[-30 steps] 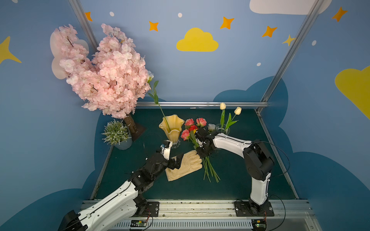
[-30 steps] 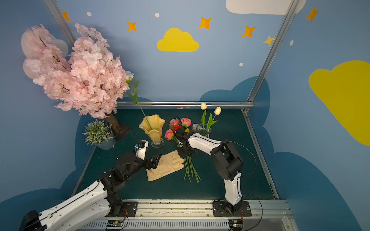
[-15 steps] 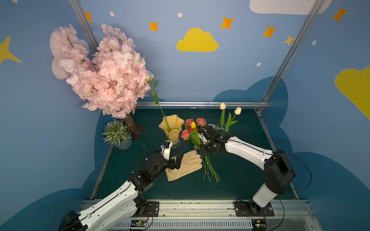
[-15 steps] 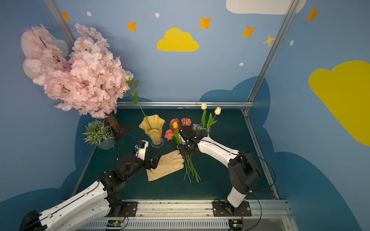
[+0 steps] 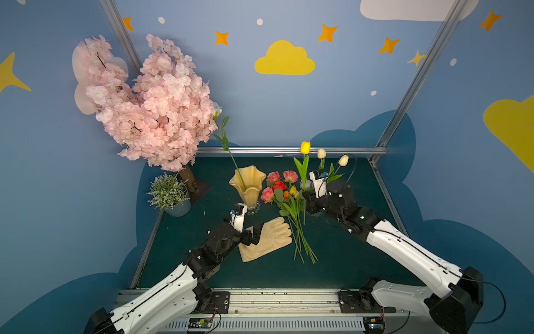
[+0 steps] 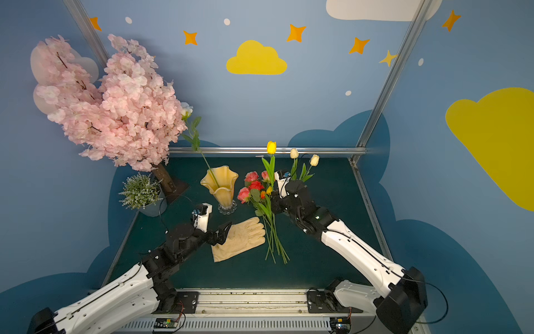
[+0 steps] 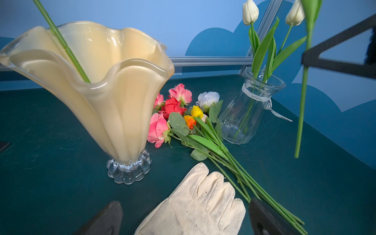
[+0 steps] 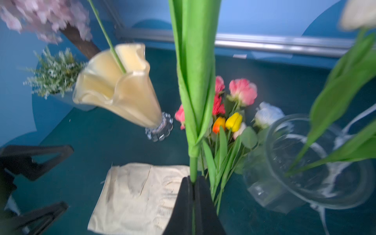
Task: Arrange the flowers in different vases according to their variety
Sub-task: Insert the flower into the vase, then pick up the flower at the center of the board, then insert the flower into the vase, then pick up the flower at the center of the board.
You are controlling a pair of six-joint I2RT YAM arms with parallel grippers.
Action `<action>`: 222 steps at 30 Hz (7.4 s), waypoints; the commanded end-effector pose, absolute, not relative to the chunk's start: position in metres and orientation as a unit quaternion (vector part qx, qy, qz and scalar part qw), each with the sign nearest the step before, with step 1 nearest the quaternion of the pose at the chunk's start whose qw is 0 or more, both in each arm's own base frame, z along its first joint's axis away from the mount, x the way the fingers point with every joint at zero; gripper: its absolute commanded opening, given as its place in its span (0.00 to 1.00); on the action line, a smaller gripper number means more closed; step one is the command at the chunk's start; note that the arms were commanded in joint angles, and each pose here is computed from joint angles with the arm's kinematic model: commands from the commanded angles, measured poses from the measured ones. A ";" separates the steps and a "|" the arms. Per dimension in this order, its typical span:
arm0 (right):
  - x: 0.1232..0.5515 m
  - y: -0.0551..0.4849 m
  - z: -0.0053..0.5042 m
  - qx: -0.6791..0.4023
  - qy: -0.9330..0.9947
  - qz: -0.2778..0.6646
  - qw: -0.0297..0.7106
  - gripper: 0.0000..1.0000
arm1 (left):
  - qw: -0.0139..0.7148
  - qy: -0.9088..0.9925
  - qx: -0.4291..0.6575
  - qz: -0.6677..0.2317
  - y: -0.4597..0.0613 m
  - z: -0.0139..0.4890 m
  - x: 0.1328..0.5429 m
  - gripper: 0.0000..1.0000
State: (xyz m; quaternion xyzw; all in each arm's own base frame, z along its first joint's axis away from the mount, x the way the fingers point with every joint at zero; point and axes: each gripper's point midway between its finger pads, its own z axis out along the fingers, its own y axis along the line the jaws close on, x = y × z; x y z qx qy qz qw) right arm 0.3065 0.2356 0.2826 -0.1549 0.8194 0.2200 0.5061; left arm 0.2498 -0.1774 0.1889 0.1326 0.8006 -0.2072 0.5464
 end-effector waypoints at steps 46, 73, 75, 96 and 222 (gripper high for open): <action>0.303 0.172 0.297 -0.117 0.802 0.236 0.536 0.44 | 0.554 0.793 0.137 -0.214 -0.180 0.192 0.249 1.00; 0.251 0.245 0.141 -0.151 0.940 0.222 0.209 0.33 | 0.535 0.813 0.133 -0.187 -0.179 0.182 0.258 1.00; 0.254 0.249 0.128 -0.154 0.949 0.209 0.179 0.31 | 0.536 0.812 0.133 -0.189 -0.180 0.183 0.258 1.00; 0.297 0.258 0.053 -0.150 0.979 0.094 0.103 0.21 | 0.541 0.806 0.136 -0.199 -0.181 0.187 0.255 1.00; 0.277 0.171 0.272 -0.128 0.809 0.252 0.515 0.50 | 0.506 0.831 0.083 -0.215 -0.180 0.170 0.257 1.00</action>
